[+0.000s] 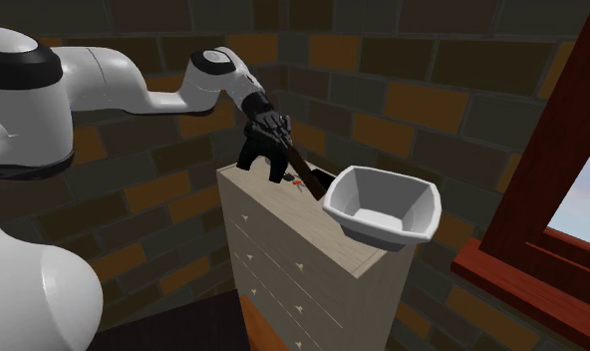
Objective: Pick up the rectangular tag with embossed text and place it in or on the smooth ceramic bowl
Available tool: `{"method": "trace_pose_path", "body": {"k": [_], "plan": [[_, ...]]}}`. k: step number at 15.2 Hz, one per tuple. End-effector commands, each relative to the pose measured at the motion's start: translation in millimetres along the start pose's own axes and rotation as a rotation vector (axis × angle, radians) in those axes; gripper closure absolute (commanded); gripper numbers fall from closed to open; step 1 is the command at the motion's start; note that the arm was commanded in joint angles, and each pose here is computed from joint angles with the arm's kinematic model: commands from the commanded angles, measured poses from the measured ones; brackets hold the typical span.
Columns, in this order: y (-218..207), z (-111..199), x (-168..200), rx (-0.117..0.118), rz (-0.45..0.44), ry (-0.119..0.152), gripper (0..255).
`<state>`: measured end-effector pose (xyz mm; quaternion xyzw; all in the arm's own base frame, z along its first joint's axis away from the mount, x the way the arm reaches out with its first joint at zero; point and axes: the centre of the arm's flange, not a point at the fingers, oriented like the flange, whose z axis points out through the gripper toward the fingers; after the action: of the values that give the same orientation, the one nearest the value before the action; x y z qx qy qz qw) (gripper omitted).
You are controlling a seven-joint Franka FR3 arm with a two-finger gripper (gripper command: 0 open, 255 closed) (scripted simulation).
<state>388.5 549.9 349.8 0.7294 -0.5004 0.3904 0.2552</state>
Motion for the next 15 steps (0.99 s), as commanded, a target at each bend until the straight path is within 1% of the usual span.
{"method": "trace_pose_path", "body": {"k": [1,5,15], "plan": [[-0.3,-5.8,8.4,0.0,0.001,0.001,255],[-0.7,-17.5,25.4,0.0,0.001,0.001,255],[-57.9,79.4,94.4,0.0,0.001,0.001,255]]}}
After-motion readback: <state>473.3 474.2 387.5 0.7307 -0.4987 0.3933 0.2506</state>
